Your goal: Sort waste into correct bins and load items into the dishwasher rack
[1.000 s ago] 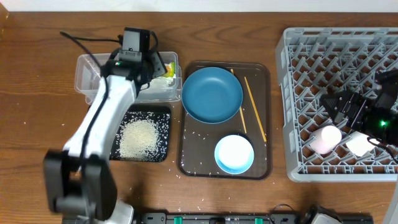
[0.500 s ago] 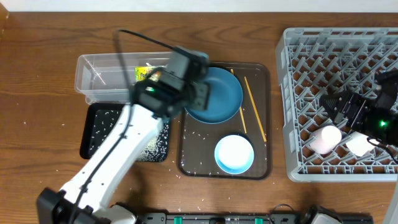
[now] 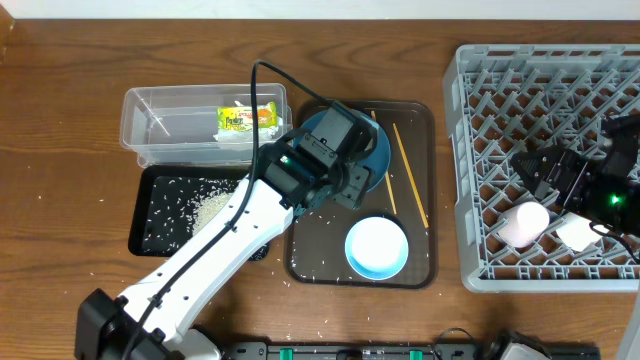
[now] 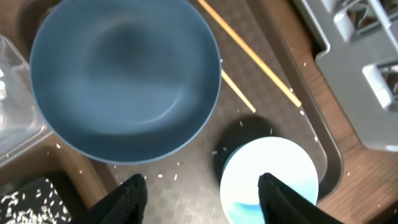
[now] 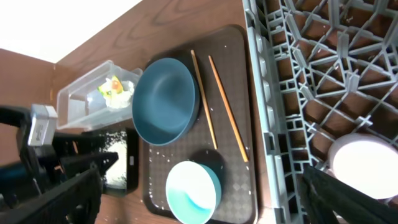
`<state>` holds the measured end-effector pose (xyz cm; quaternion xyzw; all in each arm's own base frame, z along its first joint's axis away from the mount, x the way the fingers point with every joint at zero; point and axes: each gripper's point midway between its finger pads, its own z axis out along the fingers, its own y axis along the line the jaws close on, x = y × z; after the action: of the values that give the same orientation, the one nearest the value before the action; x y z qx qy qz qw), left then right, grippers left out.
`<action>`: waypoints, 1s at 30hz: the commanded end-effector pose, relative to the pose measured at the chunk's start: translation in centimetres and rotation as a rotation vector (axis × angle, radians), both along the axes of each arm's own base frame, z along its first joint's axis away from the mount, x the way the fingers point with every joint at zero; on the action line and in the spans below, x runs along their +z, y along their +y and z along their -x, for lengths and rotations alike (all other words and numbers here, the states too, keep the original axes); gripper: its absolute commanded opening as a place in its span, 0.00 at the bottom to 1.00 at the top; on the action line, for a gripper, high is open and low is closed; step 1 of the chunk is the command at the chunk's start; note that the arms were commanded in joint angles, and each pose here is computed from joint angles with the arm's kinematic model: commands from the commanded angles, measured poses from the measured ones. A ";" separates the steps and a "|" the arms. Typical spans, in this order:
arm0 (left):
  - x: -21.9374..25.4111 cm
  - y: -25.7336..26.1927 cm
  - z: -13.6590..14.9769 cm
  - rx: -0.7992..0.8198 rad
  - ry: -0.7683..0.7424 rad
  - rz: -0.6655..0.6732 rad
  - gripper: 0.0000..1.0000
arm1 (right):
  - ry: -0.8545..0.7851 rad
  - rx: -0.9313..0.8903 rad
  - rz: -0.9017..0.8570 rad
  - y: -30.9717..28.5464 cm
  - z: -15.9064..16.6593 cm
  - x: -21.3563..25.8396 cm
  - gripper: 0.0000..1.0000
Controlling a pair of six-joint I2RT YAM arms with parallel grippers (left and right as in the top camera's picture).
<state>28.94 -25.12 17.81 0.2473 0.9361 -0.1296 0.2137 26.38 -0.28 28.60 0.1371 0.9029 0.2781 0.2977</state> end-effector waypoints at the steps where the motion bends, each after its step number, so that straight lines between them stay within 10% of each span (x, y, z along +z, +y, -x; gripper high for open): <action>1: 1.2 0.4 0.6 -0.019 -0.023 0.009 0.72 | -0.005 0.005 -0.005 0.2 0.0 0.3 0.99; 30: 3.9 4.9 0.2 0.092 -0.164 -0.119 0.92 | 0.091 -0.125 0.202 -3.7 0.5 -1.8 0.99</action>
<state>29.20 -21.24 20.06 0.2306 0.9370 -0.0500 0.2575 25.88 -3.95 26.60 0.1743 0.9284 0.1647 0.2840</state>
